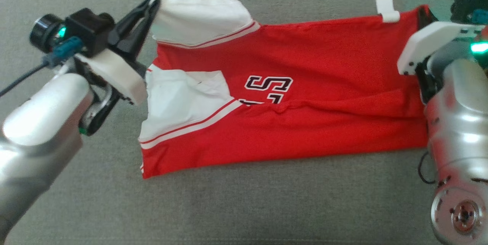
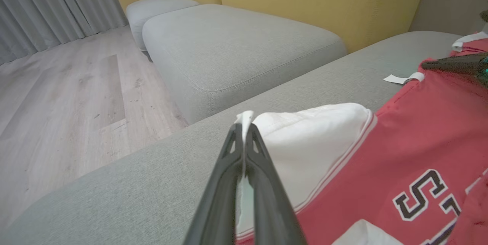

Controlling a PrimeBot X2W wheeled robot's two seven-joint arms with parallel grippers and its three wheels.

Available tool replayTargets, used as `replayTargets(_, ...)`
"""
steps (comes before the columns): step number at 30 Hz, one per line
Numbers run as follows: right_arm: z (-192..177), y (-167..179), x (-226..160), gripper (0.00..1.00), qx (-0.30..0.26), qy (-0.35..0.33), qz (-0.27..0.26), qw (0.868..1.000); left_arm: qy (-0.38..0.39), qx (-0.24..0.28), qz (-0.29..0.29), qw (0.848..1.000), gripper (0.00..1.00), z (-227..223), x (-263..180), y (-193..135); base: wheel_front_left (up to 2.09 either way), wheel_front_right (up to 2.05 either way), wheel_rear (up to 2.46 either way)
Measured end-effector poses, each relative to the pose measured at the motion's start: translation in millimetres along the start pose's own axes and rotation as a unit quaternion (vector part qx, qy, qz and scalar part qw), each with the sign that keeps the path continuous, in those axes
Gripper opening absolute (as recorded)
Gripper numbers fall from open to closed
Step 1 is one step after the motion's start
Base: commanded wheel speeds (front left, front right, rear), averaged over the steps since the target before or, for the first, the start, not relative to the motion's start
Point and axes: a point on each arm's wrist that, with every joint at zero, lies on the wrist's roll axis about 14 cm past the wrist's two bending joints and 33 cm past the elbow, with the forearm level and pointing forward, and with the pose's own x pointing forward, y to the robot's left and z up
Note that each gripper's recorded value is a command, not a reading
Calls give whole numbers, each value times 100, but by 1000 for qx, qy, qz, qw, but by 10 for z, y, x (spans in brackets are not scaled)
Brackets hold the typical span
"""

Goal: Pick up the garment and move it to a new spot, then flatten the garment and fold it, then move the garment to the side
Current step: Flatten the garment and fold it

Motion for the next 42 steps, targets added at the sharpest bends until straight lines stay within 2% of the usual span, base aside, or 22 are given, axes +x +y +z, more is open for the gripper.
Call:
replayTargets(9,745,112,-26,0,38,-111,30,993,4,6,37,999,0,20,118,276,0,0,0)
replayTargets(16,1075,149,49,0,65,-164,45,983,-36,38,79,996,0,387,413,680,0,0,0)
replayTargets(21,1240,44,60,0,88,-194,42,976,-59,45,92,993,0,566,581,776,0,0,0)
replayTargets(29,1252,83,48,0,92,-194,57,975,-47,53,85,994,0,471,592,734,0,0,0)
replayTargets(37,825,15,-77,0,80,-126,63,987,-16,48,68,996,0,165,255,534,0,0,0)
replayTargets(42,617,-9,-162,0,47,-85,70,993,26,35,43,998,0,-91,41,327,0,0,0)
